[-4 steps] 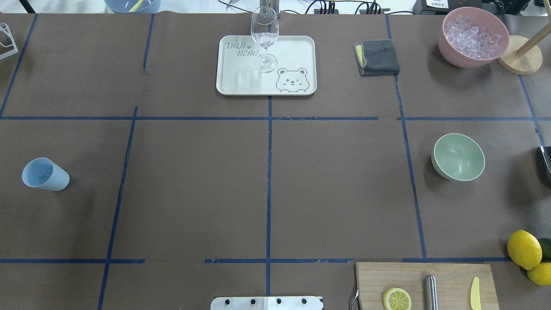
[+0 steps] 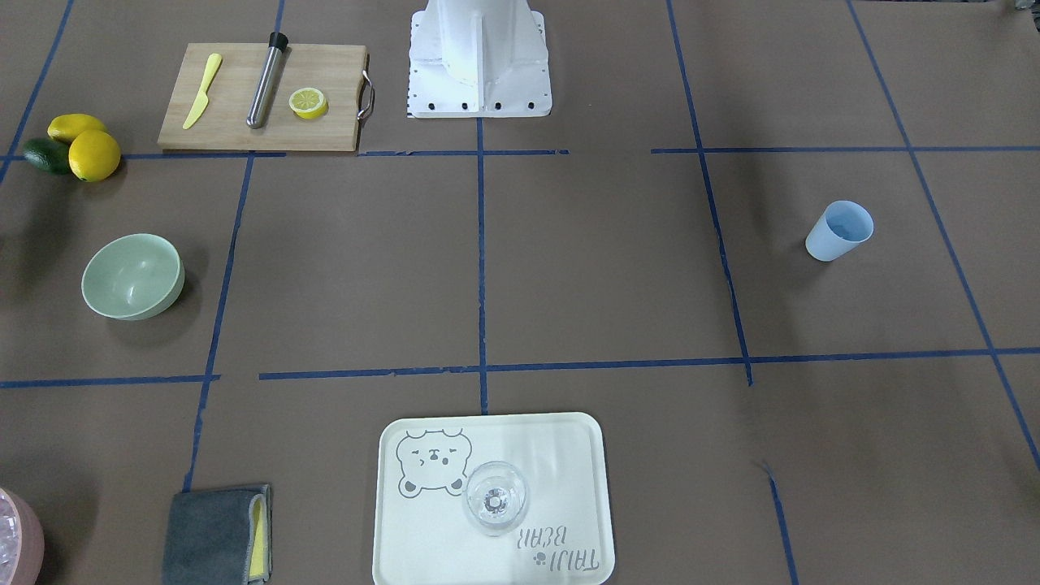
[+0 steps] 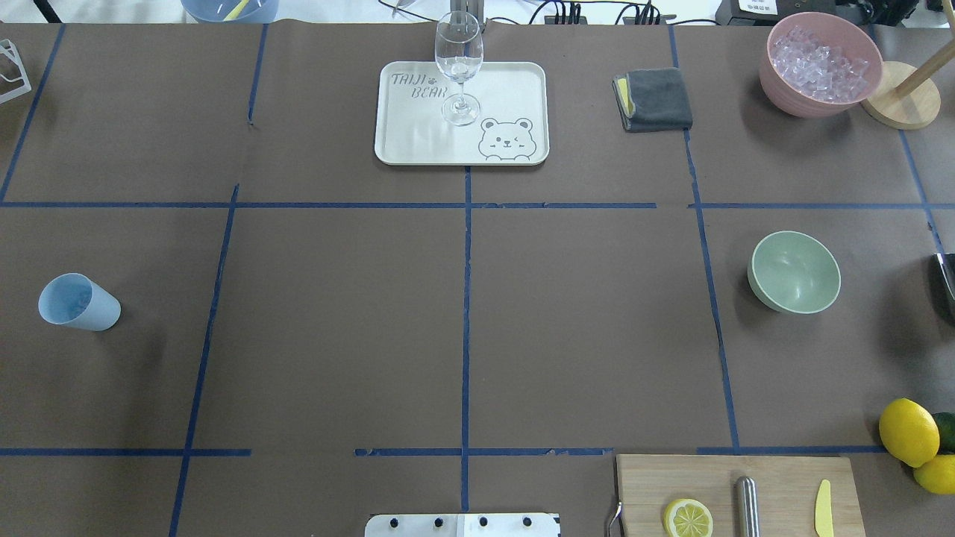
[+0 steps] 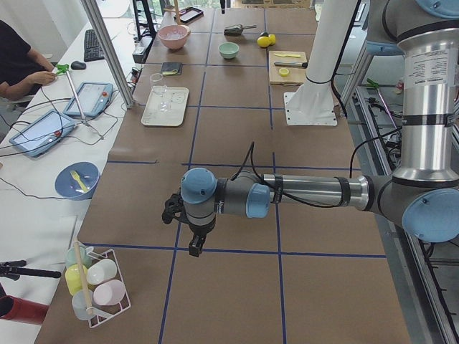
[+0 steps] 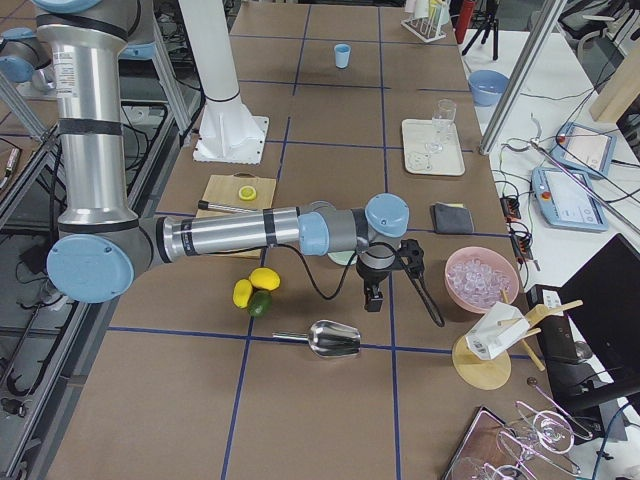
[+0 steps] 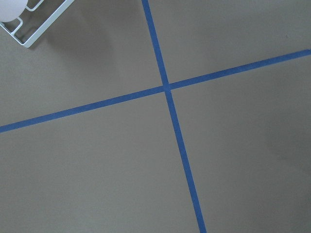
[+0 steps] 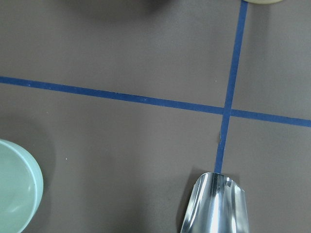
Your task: Pour ice into bowl
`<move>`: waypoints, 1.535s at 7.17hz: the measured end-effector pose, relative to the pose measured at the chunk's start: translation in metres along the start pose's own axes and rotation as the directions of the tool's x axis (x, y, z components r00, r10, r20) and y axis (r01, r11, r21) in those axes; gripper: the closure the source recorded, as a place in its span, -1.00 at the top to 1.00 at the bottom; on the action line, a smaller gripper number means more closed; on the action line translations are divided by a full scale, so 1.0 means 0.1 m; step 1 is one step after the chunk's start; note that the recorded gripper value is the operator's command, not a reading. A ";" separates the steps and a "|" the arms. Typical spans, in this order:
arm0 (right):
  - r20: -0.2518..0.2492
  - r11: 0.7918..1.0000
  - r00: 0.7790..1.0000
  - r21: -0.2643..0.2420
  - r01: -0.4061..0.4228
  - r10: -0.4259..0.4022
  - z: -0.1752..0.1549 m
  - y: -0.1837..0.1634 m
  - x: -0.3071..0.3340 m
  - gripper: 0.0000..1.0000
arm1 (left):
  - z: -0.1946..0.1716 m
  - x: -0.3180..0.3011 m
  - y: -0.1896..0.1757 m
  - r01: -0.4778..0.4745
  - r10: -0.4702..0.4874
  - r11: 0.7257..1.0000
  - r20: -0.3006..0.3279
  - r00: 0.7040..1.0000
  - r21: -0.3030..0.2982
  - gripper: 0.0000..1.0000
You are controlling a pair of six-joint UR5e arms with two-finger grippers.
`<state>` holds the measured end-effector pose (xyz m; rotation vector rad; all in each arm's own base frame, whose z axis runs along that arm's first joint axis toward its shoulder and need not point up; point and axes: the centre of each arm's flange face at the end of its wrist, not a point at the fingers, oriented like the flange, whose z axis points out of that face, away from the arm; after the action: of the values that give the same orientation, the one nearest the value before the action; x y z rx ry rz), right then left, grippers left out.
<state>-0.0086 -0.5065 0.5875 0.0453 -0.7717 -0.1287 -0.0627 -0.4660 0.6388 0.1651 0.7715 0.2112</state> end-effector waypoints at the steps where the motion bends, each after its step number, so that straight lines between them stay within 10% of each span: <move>1: 0.000 1.000 1.000 0.001 0.004 -0.004 0.00 -0.01 -0.01 1.00 | -0.01 0.01 0.00 -0.003 0.003 1.000 0.000 1.000 0.003 1.00; 11: 0.018 0.997 0.997 0.033 0.074 -0.075 0.25 0.08 -0.01 1.00 | -0.02 0.04 0.04 -0.036 0.036 0.999 0.004 0.999 0.027 1.00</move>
<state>-0.0259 -0.4978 0.6052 0.1037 -0.7911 -0.1880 -0.0619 -0.4606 0.6353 0.2046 0.7690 0.2346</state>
